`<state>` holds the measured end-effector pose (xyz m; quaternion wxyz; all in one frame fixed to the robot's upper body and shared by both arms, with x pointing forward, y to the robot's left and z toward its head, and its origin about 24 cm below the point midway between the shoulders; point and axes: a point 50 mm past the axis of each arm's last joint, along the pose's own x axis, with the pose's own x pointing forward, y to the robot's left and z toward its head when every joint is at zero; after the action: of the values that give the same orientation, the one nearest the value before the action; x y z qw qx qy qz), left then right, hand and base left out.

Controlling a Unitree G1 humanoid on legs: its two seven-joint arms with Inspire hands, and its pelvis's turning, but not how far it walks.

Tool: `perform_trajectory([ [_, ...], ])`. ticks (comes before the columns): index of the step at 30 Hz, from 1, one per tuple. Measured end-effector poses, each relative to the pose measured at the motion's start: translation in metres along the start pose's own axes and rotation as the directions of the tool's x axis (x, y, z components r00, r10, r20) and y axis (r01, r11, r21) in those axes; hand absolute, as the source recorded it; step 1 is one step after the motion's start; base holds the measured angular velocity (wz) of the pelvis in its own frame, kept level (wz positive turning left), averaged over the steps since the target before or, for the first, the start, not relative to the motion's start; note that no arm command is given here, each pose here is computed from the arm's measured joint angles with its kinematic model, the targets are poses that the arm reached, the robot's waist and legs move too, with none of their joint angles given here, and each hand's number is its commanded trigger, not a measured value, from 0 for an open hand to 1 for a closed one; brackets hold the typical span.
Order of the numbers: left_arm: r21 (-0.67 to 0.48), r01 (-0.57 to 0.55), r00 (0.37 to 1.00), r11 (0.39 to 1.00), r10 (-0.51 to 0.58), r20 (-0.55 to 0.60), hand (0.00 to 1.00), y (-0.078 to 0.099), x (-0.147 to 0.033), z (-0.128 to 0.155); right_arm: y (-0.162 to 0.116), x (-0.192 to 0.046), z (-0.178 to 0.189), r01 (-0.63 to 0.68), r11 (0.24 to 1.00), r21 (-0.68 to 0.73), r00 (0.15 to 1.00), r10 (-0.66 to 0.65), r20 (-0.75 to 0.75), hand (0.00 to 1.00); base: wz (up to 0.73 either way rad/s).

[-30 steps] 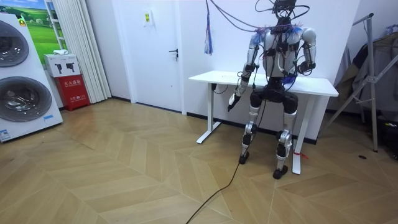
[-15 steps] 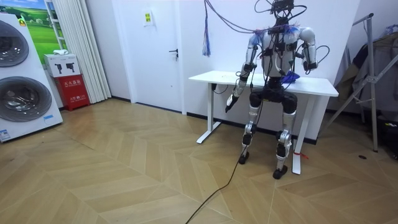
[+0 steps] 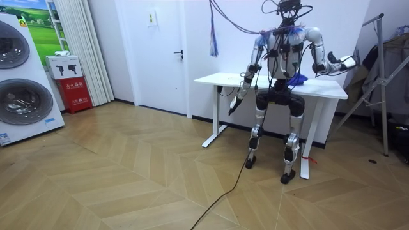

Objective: Wipe table

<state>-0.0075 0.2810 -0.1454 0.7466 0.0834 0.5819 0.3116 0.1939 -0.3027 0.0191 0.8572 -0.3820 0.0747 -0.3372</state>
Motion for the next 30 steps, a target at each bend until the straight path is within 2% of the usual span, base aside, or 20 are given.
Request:
perform_trajectory([
  [6,-0.016,-0.004,1.000,1.000,0.004,-0.011,0.00,0.003,0.001,0.000,-0.009,-0.008,-0.059,0.097,0.995,-0.039,0.959,-0.103,-0.265,0.00,0.01],
  [10,-0.036,-0.006,1.000,0.999,0.006,-0.012,0.00,0.005,0.002,0.002,-0.008,-0.021,-0.087,0.105,0.993,-0.059,0.912,-0.120,-0.392,0.00,-0.02],
  [15,-0.031,-0.012,1.000,0.999,0.012,0.003,0.00,0.007,0.002,0.005,-0.012,-0.046,-0.129,0.118,0.989,-0.090,0.786,-0.148,-0.601,0.00,0.03],
  [21,-0.060,-0.049,0.999,0.997,0.049,0.003,0.00,0.017,0.001,0.003,-0.021,-0.086,-0.170,0.156,0.983,-0.101,0.560,-0.172,-0.810,0.00,0.01],
  [24,-0.064,-0.056,0.998,0.996,0.056,-0.011,0.00,0.020,0.001,-0.002,-0.028,-0.099,-0.181,0.200,0.973,-0.113,0.467,-0.196,-0.862,0.00,0.00],
  [30,-0.073,-0.041,0.999,0.997,0.040,-0.018,0.00,0.020,0.001,-0.003,-0.039,-0.127,-0.199,0.194,0.968,-0.161,0.318,-0.218,-0.923,0.00,0.02],
])
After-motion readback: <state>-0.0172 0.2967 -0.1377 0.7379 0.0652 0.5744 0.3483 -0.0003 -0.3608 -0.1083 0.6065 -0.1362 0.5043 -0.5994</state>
